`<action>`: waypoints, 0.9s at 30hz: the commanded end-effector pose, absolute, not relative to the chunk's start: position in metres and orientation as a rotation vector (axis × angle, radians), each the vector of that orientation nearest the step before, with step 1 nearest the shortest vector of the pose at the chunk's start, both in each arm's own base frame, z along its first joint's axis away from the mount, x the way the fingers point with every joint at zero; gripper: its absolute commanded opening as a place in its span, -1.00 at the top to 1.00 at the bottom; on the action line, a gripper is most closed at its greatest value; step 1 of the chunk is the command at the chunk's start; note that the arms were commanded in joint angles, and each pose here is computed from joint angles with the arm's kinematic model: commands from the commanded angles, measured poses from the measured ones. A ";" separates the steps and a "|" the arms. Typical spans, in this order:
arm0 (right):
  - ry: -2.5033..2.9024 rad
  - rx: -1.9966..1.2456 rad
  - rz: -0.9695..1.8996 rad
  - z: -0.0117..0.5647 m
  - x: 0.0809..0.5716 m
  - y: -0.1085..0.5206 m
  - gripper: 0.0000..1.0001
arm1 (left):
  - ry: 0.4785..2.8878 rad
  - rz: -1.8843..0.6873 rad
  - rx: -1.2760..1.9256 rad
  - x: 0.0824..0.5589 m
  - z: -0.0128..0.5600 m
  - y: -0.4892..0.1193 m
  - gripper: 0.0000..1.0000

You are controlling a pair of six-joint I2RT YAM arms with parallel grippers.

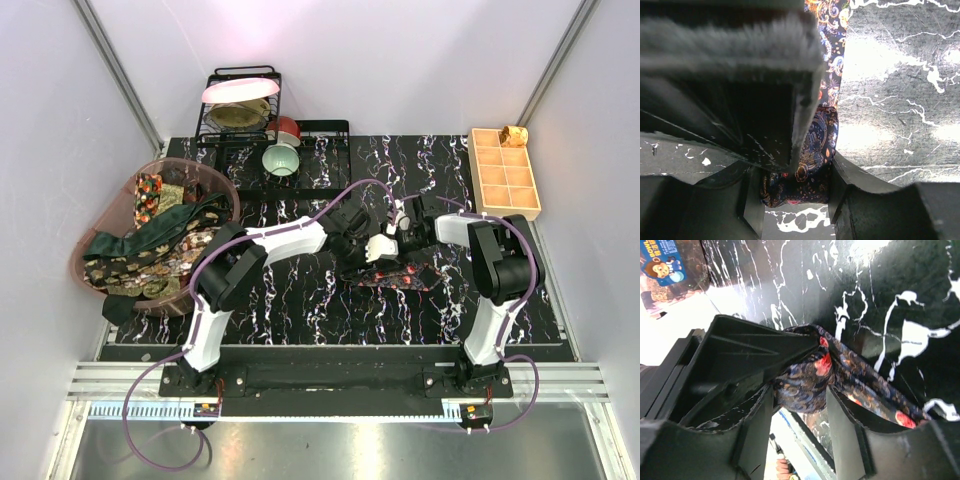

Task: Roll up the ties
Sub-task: Roll the tie at the center of the board.

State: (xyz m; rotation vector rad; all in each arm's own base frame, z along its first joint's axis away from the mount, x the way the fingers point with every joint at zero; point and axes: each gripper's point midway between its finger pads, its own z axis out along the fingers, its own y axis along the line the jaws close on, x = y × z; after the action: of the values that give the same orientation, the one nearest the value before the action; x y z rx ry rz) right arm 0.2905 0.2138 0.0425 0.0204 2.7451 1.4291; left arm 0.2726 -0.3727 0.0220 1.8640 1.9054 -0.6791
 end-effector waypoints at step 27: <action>2.985 -0.010 0.964 -0.014 0.273 0.177 1.00 | 1.851 -0.982 1.630 0.262 0.041 -0.395 -0.50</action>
State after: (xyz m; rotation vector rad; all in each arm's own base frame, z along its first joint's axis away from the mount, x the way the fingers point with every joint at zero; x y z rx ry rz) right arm 0.2838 0.2067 0.0277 0.0183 2.8366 1.3070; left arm 0.2690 -0.3832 0.0276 1.6904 1.9227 -0.8667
